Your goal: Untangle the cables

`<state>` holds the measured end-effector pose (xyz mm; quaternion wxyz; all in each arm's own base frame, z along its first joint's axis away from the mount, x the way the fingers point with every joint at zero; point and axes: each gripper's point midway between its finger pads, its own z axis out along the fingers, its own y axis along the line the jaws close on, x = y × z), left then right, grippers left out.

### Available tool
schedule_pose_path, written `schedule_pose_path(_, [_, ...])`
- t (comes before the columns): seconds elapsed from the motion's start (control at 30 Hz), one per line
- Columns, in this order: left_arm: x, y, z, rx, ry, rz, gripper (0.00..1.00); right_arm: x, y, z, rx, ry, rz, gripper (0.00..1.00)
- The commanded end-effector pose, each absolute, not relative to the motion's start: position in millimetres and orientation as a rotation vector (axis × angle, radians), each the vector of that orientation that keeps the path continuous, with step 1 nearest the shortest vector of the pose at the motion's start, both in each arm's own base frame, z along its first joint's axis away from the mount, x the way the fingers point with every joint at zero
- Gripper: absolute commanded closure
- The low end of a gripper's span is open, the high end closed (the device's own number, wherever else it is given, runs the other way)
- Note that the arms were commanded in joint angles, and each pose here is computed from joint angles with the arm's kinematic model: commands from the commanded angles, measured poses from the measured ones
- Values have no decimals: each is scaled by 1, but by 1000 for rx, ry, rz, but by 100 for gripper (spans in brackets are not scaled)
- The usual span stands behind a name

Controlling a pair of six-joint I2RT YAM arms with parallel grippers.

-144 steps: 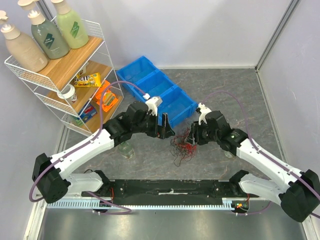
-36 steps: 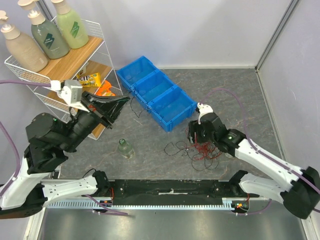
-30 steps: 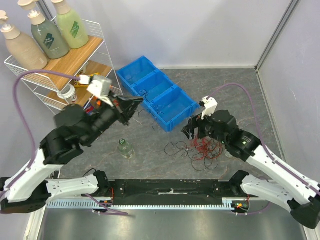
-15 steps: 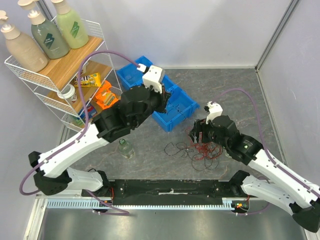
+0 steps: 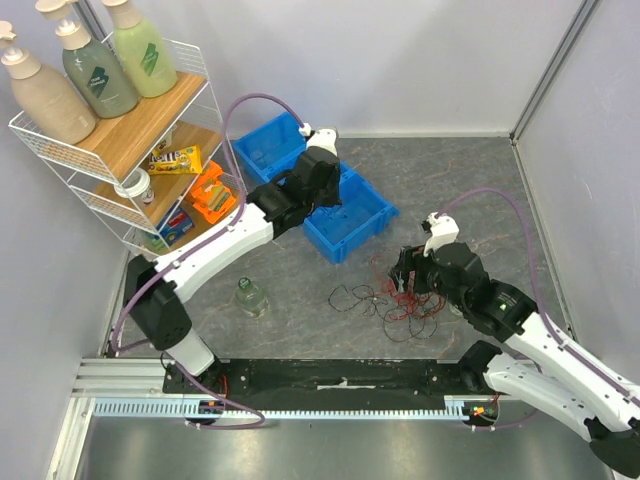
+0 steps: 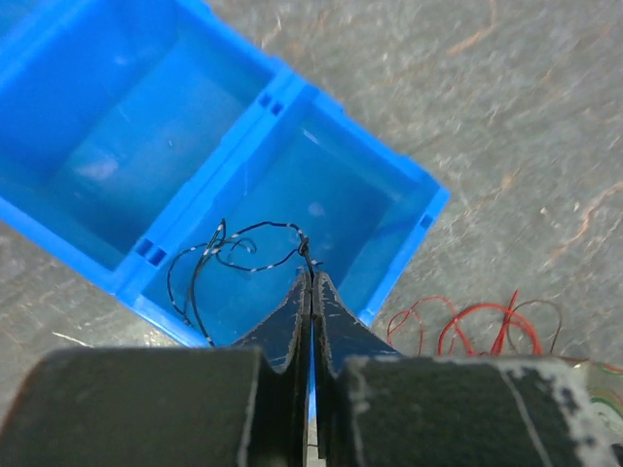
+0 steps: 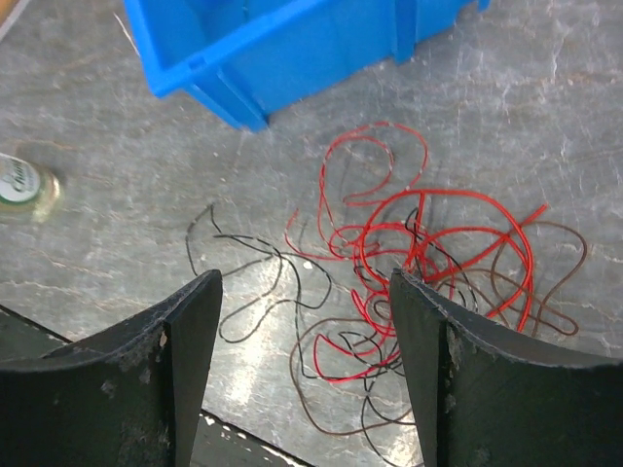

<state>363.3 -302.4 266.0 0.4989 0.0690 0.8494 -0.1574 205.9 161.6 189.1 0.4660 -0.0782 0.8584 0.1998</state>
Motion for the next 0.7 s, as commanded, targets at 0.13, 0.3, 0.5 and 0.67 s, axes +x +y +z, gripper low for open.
schedule_pose_path(0.13, [362,-315,225,151,2202,-449,56,202,168,158,-237,2174,487,22])
schedule_pose_path(0.3, [335,-312,235,163,2220,-562,34,200,172,136,-257,2243,478,22])
schedule_pose_path(0.5, [259,-346,212,344,2327,-877,34,191,176,103,-249,2362,479,22])
schedule_pose_path(0.67, [208,-376,147,524,2385,-663,35,181,171,82,-160,2435,482,22])
